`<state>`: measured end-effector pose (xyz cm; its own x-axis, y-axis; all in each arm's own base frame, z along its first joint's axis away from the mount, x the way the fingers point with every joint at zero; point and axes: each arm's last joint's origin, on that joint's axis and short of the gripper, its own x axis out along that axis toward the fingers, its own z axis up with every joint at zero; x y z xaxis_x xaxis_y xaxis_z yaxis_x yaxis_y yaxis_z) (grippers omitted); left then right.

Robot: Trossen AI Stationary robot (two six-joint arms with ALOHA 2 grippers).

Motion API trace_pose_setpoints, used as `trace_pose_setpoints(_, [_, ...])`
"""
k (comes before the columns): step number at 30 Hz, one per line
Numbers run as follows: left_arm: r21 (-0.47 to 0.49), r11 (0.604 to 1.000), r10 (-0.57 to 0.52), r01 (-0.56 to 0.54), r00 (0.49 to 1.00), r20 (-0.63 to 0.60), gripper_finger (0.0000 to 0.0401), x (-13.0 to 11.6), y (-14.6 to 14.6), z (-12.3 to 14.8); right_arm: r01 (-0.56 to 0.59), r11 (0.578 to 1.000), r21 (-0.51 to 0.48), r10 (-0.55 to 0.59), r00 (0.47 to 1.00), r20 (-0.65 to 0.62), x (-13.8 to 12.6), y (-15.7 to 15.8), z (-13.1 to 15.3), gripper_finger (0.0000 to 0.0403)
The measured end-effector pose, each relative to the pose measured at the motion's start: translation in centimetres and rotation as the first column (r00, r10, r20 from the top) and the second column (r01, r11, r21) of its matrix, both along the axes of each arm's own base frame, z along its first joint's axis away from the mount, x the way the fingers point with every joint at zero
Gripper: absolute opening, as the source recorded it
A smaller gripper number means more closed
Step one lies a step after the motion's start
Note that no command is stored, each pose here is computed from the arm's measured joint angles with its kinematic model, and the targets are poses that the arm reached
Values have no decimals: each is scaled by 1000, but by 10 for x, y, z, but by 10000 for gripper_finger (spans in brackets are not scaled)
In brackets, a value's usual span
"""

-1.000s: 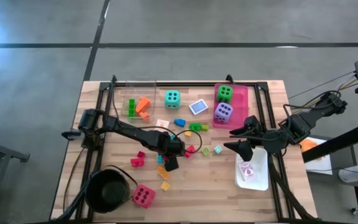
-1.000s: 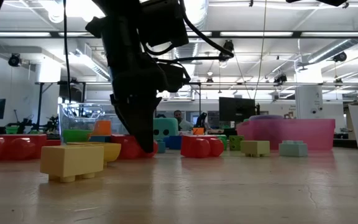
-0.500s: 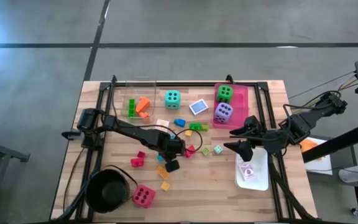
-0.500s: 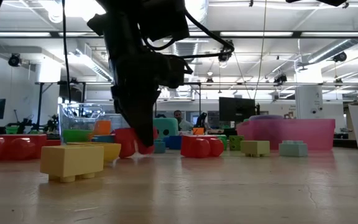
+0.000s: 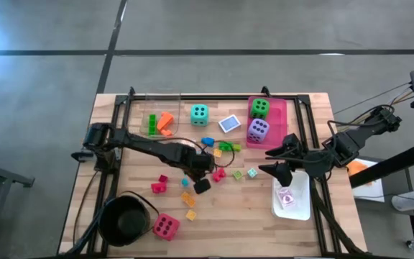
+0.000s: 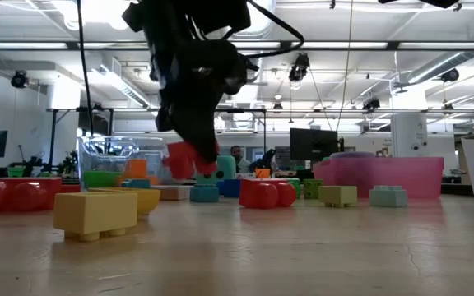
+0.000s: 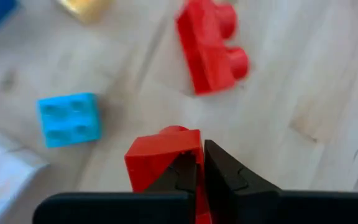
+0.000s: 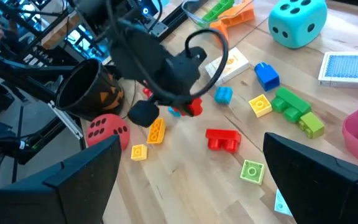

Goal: Pick & Place Toys
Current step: Put the red game piece into the transparent bin

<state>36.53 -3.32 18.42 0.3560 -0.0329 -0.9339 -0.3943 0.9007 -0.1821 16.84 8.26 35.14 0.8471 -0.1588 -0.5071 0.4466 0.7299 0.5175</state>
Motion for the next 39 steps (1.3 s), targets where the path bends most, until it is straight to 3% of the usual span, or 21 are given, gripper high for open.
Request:
trace_pose_setpoints(7, [43,985,160,-168,977,141,10,-21,41,54,12,1000,-15,-12,1000,5,-1,-1,0,384])
trace_pose_setpoints(11, [83,942,300,-324,927,224,10,-48,72,83,11,1000,-19,-11,1000,2,-1,-1,0,384])
trace_pose_setpoints(14, [88,857,481,-508,849,219,10,-76,101,93,11,1000,-19,-11,1000,0,-1,-1,0,384])
trace_pose_setpoints(20, [49,620,766,-783,618,178,10,-130,150,83,12,1000,-16,-12,1000,1,-1,-1,0,384])
trace_pose_setpoints(24, [55,549,826,-834,551,122,10,-148,167,64,13,1000,-17,-13,1000,0,-1,-1,0,384])
trace_pose_setpoints(34, [92,494,867,-865,498,28,9,-161,178,35,15,1000,-13,-15,1000,1,-1,-1,0,384])
trace_pose_setpoints(39, [110,491,870,-864,493,-11,9,-158,182,26,15,1000,-14,-15,1000,0,-1,-1,0,384])
